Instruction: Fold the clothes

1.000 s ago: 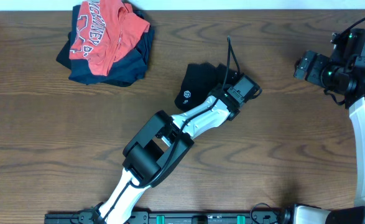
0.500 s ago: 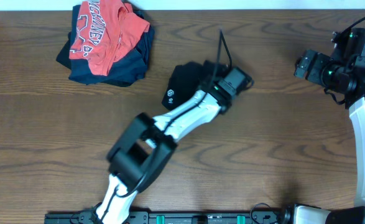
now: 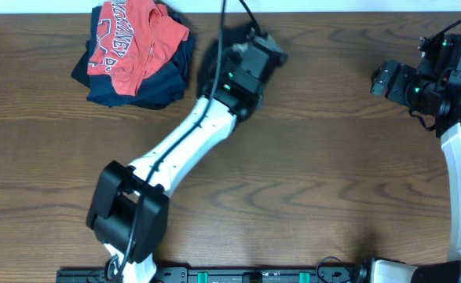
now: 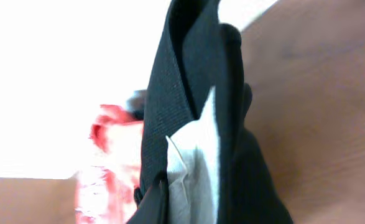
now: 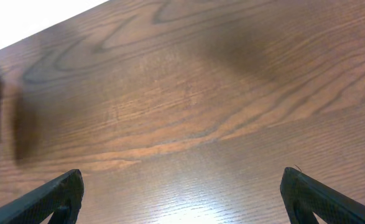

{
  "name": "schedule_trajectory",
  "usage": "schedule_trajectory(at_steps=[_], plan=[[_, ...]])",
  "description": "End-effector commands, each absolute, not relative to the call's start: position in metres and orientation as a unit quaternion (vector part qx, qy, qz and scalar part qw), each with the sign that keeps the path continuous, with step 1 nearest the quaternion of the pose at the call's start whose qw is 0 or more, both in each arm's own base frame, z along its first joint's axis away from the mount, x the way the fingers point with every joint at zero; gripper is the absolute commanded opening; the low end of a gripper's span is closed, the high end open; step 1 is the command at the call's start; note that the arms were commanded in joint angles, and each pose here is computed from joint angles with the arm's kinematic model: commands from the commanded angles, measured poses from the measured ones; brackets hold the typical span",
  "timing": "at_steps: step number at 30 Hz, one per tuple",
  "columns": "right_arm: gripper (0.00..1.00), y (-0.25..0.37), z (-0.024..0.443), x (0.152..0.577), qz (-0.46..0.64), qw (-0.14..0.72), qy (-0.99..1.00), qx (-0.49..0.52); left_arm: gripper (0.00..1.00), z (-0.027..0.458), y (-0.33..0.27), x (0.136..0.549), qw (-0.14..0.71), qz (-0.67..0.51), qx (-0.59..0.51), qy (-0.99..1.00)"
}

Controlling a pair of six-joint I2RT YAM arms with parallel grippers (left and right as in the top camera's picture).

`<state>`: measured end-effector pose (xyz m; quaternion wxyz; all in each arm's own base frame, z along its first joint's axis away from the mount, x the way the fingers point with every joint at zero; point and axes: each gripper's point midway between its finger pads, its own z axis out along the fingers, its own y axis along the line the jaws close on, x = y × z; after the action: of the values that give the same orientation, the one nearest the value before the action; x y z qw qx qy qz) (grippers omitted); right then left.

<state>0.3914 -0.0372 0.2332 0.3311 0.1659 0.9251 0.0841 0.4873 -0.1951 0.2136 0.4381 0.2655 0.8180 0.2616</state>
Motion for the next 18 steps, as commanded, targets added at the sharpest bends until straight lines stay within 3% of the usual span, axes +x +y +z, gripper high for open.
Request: schedule_trajectory(at_steps=[1, 10, 18], plan=[[0.99, -0.037, 0.235, 0.393, 0.087, 0.335, 0.925, 0.159, 0.06, 0.273, -0.156, 0.498, 0.457, 0.36, 0.266, 0.768], [0.99, -0.036, 0.235, 0.393, 0.088, 0.334, 0.925, 0.158, 0.06, 0.373, -0.081, 0.553, 0.545, 0.465, 0.266, 0.645], [0.98, -0.036, 0.236, 0.394, 0.088, 0.337, 0.924, 0.158, 0.06, 0.358, -0.002, 0.591, 0.572, 0.437, 0.303, 0.625]])
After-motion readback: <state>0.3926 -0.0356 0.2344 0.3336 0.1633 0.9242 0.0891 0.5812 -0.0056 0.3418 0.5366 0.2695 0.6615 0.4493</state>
